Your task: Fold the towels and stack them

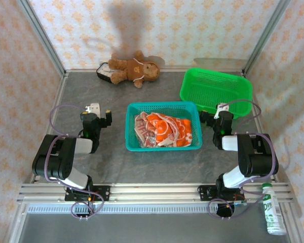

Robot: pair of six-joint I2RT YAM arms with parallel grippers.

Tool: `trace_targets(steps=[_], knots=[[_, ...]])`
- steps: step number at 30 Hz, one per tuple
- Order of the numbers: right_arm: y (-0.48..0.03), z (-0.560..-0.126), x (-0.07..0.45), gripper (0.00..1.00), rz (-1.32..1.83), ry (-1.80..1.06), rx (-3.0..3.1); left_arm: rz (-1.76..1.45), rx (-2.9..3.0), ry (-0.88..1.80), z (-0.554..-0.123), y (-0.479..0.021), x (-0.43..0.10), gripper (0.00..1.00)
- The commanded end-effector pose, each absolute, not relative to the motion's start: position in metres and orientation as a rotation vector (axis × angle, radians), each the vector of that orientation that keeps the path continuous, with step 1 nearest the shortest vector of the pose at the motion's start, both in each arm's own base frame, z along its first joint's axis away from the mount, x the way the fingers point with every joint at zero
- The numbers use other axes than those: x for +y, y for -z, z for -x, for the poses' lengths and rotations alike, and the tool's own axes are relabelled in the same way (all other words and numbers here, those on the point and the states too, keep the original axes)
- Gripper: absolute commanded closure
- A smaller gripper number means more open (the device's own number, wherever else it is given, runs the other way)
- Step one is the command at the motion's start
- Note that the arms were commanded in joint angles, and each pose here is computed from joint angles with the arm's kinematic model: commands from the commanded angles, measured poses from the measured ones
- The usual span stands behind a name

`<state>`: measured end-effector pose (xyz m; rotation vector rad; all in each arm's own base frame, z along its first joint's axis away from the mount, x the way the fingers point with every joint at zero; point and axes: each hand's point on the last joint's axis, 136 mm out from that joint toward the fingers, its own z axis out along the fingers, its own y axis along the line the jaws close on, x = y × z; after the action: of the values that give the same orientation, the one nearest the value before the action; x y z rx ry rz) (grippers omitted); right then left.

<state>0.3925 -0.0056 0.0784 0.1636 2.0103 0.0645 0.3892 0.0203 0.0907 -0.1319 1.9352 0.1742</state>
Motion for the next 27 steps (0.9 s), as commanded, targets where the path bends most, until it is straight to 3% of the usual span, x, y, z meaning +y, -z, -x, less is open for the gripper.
trace_targets(steps=[1,10,18,23,27], knots=[[-0.089,-0.396,-0.008,0.01,-0.156,-0.061,1.97,0.163,1.924,-0.177,-0.394,-0.096,0.025,0.0],[-0.112,-0.388,-0.031,0.01,-0.306,0.039,1.946,0.252,1.882,-0.239,-0.385,-0.113,0.04,0.0],[-0.163,-0.356,-0.054,0.01,-0.505,0.095,1.881,0.604,1.881,-0.418,-0.353,-0.184,0.085,0.0],[-0.191,-0.341,-0.054,0.01,-0.576,0.041,1.843,0.692,1.99,-0.324,-0.335,-0.218,0.077,0.0],[-0.207,-0.328,-0.057,0.01,-0.753,-0.076,1.749,0.661,2.05,-0.099,-0.332,-0.228,0.048,0.0]])
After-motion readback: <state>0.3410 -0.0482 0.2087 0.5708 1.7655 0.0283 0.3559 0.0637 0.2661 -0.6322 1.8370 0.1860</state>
